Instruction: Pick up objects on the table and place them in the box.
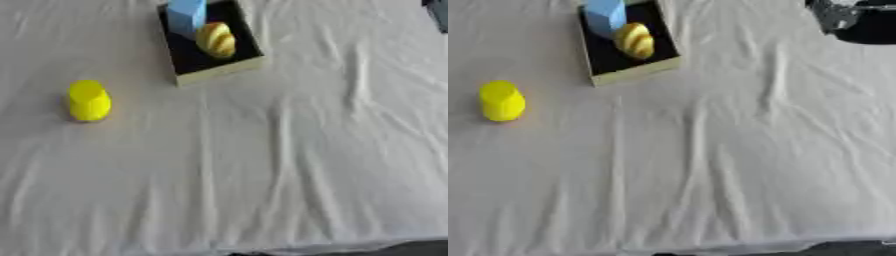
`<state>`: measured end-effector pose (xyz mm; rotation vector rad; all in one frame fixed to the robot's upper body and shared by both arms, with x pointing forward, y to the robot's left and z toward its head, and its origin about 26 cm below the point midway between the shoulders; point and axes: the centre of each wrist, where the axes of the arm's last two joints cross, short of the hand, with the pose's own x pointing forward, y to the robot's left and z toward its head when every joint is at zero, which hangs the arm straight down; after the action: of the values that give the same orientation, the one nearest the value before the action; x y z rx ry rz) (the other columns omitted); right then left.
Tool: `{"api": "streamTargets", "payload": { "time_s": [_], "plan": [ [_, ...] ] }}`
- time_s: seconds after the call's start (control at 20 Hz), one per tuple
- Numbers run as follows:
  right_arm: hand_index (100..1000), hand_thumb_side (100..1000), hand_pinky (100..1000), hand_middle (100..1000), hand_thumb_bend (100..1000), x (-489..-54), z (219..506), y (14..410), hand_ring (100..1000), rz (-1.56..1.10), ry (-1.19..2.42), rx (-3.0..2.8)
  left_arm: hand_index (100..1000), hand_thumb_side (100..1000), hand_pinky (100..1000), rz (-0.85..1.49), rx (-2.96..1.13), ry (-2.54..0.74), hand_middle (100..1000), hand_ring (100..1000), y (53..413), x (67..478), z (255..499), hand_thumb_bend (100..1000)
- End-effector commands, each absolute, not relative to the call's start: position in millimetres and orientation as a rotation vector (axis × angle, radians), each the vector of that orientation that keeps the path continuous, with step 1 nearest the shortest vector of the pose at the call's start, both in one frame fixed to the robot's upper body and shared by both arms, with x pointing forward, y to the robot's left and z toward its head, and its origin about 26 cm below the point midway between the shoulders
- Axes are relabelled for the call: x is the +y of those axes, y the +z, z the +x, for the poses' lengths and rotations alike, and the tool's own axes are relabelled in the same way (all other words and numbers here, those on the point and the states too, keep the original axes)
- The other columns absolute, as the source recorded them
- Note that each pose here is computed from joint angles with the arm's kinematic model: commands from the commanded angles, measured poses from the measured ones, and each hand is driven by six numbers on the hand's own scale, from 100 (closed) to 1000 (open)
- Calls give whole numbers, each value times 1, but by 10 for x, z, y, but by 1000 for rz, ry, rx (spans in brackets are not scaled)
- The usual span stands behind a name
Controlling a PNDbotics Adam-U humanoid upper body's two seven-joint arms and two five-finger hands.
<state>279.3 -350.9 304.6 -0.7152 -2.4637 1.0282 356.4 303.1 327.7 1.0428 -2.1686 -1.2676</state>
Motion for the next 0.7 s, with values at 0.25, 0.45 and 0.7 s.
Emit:
{"api": "streamTargets", "payload": {
  "time_s": [0.25,0.45,0.7],
  "plan": [
    [899,100,953,668,100,-3573,2731,3085,886,-746,964,-2559,929,119,921,1112,-1945,-1608,810,868,3336,2970,3836,564],
    [897,100,954,669,100,-3572,2735,3054,884,-745,951,-2555,927,147,926,1061,-1816,-1731,818,875,3174,2777,4071,585],
    [897,100,957,666,100,-3560,2743,3035,884,-741,943,-2544,922,194,925,976,-1727,-1789,817,875,3108,2715,4277,595]
  ]
}}
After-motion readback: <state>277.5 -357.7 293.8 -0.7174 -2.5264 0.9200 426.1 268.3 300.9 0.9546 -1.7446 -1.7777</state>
